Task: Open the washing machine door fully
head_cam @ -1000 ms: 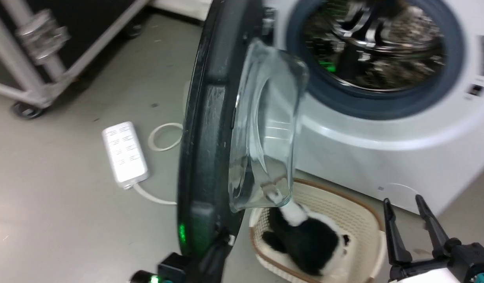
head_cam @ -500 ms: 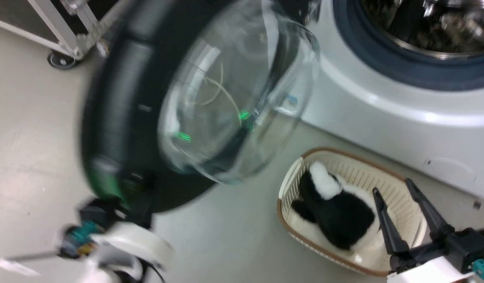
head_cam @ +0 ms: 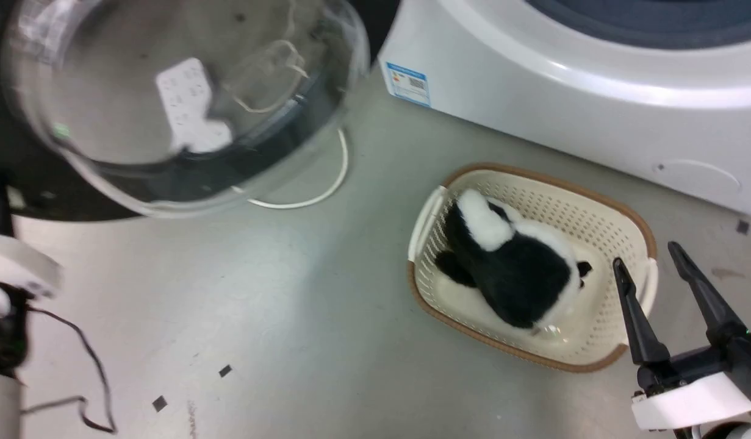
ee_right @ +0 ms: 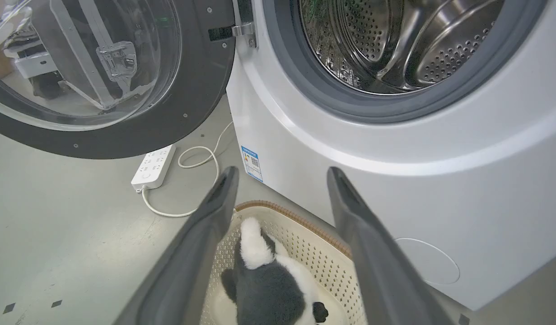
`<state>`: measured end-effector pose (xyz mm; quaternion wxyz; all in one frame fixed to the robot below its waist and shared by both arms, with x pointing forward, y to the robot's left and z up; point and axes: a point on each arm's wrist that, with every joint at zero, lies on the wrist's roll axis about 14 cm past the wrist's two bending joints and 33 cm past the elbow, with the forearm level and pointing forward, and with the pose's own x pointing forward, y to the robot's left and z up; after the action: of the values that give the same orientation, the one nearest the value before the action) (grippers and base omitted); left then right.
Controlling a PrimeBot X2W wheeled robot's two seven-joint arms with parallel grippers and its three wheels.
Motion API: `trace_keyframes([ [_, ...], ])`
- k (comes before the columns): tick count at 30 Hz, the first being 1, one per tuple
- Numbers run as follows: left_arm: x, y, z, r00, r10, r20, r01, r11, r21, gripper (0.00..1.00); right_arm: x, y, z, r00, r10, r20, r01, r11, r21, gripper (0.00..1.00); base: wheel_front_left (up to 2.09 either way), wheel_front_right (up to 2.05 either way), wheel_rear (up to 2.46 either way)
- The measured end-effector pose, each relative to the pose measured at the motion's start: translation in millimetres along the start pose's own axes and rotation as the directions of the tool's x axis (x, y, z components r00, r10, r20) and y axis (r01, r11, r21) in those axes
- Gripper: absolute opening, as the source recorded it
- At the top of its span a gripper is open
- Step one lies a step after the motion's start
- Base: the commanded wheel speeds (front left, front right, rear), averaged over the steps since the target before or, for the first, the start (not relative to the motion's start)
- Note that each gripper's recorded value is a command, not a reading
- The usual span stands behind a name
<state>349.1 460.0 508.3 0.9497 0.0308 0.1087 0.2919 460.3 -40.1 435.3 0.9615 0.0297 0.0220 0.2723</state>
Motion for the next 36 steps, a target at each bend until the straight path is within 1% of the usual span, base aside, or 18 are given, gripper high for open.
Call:
trace_keyframes([
  [4, 20.8, 14.7, 10.9, 0.998, 0.046, 0.048, -0.045, 0.999, -0.021, 0.0, -3.4, -10.8, -4.1, 1.0, -0.03, -0.009, 0.03, 1.0, -0.001, 1.0, 0.0, 0.0, 0.0],
  [5, 27.9, 18.2, 14.3, 0.995, 0.053, 0.081, -0.052, 0.998, -0.019, 0.0, -7.6, -16.9, -5.6, 0.999, -0.049, -0.015, 0.048, 0.999, -0.01, 1.0, 0.0, 0.0, 0.0],
  [11, 23.3, 20.1, 20.3, 0.99, 0.047, 0.136, -0.043, 0.998, -0.037, 0.0, -11.9, -20.7, 6.0, 0.997, -0.071, 0.012, 0.071, 0.997, -0.031, 1.0, 0.0, 0.0, 0.0],
  [13, 20.4, 14.4, 27.3, 0.986, 0.026, 0.167, -0.019, 0.999, -0.046, 0.0, -13.5, -19.7, 11.8, 0.997, -0.078, 0.027, 0.079, 0.996, -0.033, 1.0, 0.0, 0.0, 0.0],
  [17, 7.8, -11.5, 42.5, 0.969, -0.056, 0.241, 0.068, 0.997, -0.045, 0.0, -18.8, -18.0, 27.9, 0.993, -0.098, 0.065, 0.1, 0.994, -0.036, 1.0, 0.0, 0.0, 0.0],
  [20, -9.3, -26.2, 51.6, 0.95, -0.062, 0.306, 0.099, 0.989, -0.108, 0.0, -25.5, -20.4, 43.6, 0.988, -0.12, 0.098, 0.127, 0.989, -0.071, 1.0, 0.0, 0.0, 0.0],
  [22, -23.2, -43.6, 52.2, 0.939, -0.085, 0.334, 0.135, 0.982, -0.13, 0.0, -32.4, -25.5, 54.4, 0.98, -0.156, 0.122, 0.166, 0.983, -0.08, 1.0, 0.0, 0.0, 0.0],
  [26, -50.7, -82.5, 57.4, 0.91, -0.146, 0.389, 0.231, 0.956, -0.181, 0.0, -47.6, -33.3, 82.3, 0.959, -0.209, 0.193, 0.229, 0.969, -0.089, 1.0, 0.0, 0.0, 0.0],
  [30, -75.5, -116.7, 59.8, 0.887, -0.19, 0.421, 0.308, 0.923, -0.232, 0.0, -69.6, -43.0, 104.3, 0.933, -0.263, 0.246, 0.294, 0.951, -0.096, 1.0, 0.0, 0.0, 0.0],
  [33, -93.3, -145.2, 54.8, 0.872, -0.246, 0.423, 0.368, 0.899, -0.235, 0.0, -89.9, -50.8, 112.2, 0.914, -0.308, 0.263, 0.343, 0.934, -0.099, 1.0, 0.0, 0.0, 0.0],
  [34, -99.6, -156.1, 52.0, 0.864, -0.276, 0.421, 0.394, 0.892, -0.224, 0.14, -96.2, -52.9, 116.1, 0.907, -0.32, 0.273, 0.358, 0.928, -0.1, 1.0, 0.0, 0.0, 0.0],
  [36, -110.6, -175.0, 44.0, 0.853, -0.329, 0.406, 0.434, 0.879, -0.2, 1.0, -107.7, -54.6, 121.7, 0.897, -0.336, 0.287, 0.378, 0.92, -0.104, 1.0, 0.0, 0.0, 0.0],
])
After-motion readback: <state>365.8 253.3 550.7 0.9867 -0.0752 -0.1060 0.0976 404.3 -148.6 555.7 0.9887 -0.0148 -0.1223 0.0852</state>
